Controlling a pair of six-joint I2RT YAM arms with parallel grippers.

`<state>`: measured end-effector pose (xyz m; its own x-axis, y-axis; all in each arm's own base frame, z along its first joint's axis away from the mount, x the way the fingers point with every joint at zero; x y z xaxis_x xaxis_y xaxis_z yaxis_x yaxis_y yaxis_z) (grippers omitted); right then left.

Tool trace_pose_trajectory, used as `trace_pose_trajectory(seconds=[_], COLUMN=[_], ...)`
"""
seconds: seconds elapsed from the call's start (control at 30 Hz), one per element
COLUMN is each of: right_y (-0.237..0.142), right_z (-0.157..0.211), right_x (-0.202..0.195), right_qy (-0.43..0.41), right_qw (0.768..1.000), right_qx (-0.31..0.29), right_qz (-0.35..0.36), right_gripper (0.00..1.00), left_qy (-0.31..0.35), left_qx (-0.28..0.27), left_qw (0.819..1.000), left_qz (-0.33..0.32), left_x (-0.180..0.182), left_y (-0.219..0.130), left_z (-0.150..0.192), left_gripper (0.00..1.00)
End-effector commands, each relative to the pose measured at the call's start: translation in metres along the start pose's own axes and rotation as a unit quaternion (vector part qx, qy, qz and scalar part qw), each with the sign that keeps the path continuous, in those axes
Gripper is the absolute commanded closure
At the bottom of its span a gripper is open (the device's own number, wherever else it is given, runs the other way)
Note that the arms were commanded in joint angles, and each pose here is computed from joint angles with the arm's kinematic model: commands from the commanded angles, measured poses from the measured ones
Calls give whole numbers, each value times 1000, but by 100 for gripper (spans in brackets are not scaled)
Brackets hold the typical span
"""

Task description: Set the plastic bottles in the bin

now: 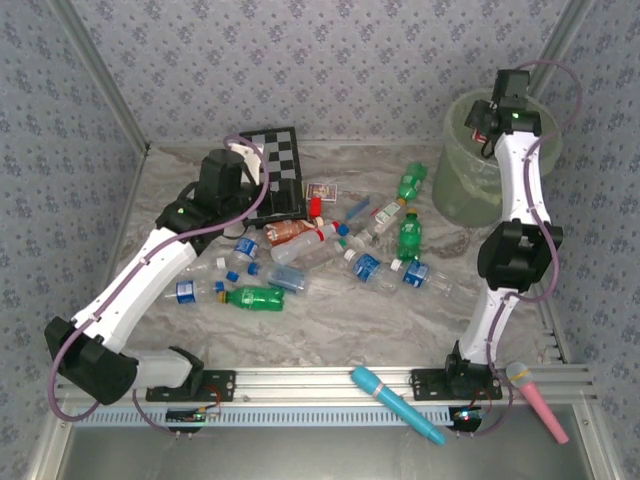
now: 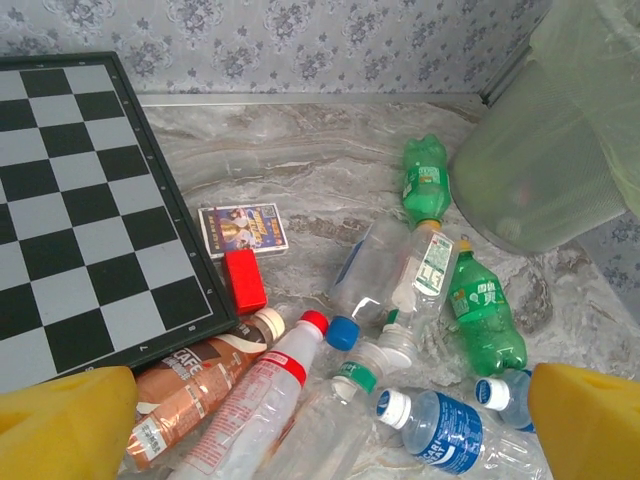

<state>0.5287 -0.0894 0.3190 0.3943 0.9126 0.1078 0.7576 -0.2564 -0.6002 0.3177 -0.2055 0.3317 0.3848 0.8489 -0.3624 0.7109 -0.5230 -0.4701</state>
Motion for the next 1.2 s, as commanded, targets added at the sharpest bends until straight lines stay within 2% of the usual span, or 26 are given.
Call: trace_pose_trajectory(seconds=[0.0, 0.03, 0.17, 0.5, 0.73, 0.93, 1.17], right_y=[-14, -16, -27, -71, -108, -136, -159], right_z=[-8, -9, -14, -26, -16, 17, 84], right_x=[11, 12, 14, 21, 42, 71, 108], right_qy=[-1, -2, -5, -13, -43, -102, -217], right_qw=[1000, 1000, 1000, 998, 996, 990, 970], right_qx=[-7, -9, -17, -53, -67, -62, -33], right_qz=[-15, -16, -18, -29, -50, -79, -103], right_gripper=[28, 20, 0, 1, 0, 0, 0], left_qy=[14, 14, 15, 9, -7, -2, 6], left_qx=[-25, -24, -25, -28, -29, -19, 6], left_qw=[1000, 1000, 1000, 999, 999, 999, 1000], left_qz=[-2, -4, -6, -12, -31, -28, -21], left_x=[-5, -4, -3, 0, 7, 9, 15], left_y=[-17, -17, -19, -23, -25, -23, -20], left_z=[-13, -13, -12, -9, -4, 6, 30], left_gripper=[0, 0, 0, 0, 0, 0, 0])
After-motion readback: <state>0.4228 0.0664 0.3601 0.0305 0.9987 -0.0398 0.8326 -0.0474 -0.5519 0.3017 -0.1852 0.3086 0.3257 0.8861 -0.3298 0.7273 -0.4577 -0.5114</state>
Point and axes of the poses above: each hand's point on the last joint's axis, 136 mm out from that joint toward the fingers, its own y axis out along the fingers, its own x axis along the line the jaws close on, z = x × y, the point moved 3 cm from there along -y, back along the fingers
